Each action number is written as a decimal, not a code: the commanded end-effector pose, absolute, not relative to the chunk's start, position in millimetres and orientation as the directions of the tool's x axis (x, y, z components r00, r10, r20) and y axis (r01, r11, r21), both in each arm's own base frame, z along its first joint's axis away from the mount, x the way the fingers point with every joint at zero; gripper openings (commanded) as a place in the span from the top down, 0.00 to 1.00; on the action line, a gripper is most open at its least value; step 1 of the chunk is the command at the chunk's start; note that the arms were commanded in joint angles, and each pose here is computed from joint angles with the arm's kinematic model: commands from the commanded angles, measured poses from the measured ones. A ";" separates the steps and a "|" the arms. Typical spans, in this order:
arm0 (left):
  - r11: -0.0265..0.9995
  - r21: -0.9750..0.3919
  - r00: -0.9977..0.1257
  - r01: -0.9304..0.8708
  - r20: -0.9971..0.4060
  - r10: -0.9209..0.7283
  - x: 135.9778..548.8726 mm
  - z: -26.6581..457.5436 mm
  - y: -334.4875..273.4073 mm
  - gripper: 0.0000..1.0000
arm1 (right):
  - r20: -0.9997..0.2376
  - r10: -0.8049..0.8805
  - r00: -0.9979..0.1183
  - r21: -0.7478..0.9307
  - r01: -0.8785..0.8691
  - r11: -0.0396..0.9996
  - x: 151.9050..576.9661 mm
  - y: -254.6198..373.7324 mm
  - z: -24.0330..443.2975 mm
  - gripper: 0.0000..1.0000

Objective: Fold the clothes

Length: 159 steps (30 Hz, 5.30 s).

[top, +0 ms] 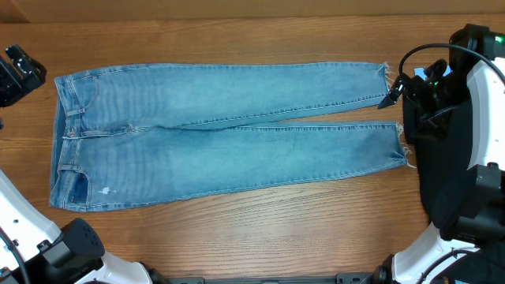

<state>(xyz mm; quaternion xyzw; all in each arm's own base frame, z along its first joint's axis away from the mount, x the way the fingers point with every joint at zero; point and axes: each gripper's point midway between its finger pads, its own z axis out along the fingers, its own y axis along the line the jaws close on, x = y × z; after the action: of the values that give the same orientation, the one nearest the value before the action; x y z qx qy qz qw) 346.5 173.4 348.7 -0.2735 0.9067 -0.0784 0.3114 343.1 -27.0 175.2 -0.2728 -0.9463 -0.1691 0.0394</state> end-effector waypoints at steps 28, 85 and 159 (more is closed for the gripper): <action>0.834 -0.326 -0.653 -0.445 -0.520 -0.551 348.9 349.3 171.7 0.00 | 0.048 0.845 -0.532 0.181 0.837 0.517 281.8 -59.6 36.0 0.32; 0.495 -0.180 -0.517 -0.850 0.106 -0.849 280.4 74.8 148.9 0.04 | 0.035 0.858 -0.512 0.076 0.857 0.509 288.7 -77.9 -15.5 0.96; 0.603 -0.197 -0.532 -0.773 -0.318 -0.785 334.4 248.7 202.7 0.96 | -0.194 0.760 -0.620 0.240 0.722 0.649 390.4 -92.6 194.1 0.96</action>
<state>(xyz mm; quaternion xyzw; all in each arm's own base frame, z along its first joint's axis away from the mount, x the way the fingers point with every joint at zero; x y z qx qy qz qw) 317.4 202.1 213.1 -0.4676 0.8729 -0.0378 0.1343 376.8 -95.7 174.9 -0.4289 -0.8944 -0.0683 -0.1065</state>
